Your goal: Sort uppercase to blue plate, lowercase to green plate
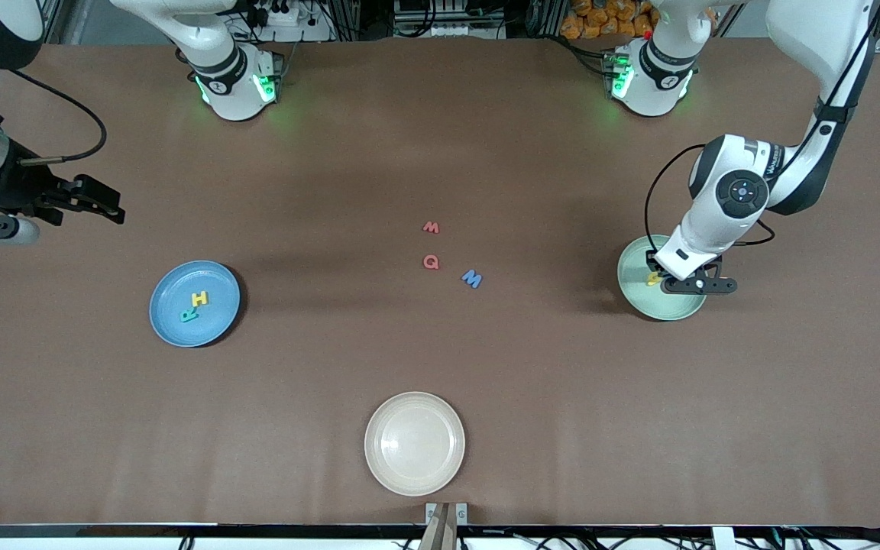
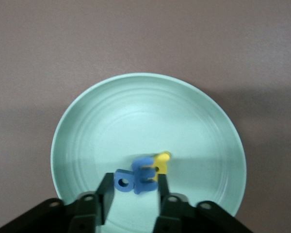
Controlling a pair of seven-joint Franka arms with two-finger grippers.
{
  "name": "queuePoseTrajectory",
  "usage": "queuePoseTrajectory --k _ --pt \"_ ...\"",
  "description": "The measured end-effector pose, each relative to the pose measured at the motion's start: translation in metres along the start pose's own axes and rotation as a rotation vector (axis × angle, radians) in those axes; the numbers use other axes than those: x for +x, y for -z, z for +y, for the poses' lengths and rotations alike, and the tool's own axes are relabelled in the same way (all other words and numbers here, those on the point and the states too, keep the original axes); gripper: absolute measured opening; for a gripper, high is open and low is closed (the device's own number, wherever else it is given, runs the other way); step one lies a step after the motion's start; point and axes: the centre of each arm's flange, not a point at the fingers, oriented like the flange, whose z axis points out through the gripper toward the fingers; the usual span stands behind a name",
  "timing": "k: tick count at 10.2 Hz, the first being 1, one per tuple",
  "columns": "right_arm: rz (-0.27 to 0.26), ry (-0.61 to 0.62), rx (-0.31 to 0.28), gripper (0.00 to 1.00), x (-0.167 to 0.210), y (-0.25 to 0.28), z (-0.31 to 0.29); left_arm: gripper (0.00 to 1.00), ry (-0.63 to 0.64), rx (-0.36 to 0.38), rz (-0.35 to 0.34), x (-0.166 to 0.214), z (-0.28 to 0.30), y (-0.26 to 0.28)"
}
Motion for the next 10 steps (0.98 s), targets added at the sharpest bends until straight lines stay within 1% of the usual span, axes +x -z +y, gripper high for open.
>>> queuePoseTrajectory --k 2,3,4,5,7,8,10 --pt "0.0 0.0 0.0 1.0 0.0 0.0 0.0 0.79 0.019 0.001 0.04 0.009 -0.009 0.016" --pt "0.001 -0.001 0.0 1.0 0.0 0.0 0.001 0.88 0.024 0.007 0.069 0.012 -0.012 0.033" --pt "0.003 -0.006 -0.001 1.0 0.0 0.002 0.003 0.89 0.031 0.018 0.089 0.014 -0.015 0.053" --pt "0.007 -0.015 -0.002 1.0 0.0 0.004 0.009 0.95 0.051 0.028 0.088 0.014 -0.018 0.075" --pt "0.016 -0.029 -0.015 1.0 0.0 0.008 0.019 0.96 0.101 0.013 0.046 0.012 -0.019 0.11" --pt "0.024 -0.037 -0.017 1.0 0.0 0.012 0.024 0.96 0.113 -0.007 0.04 0.011 -0.014 0.121" --pt "0.039 -0.045 -0.016 1.0 0.0 0.019 0.029 0.98 0.115 -0.02 0.04 0.01 -0.007 0.127"
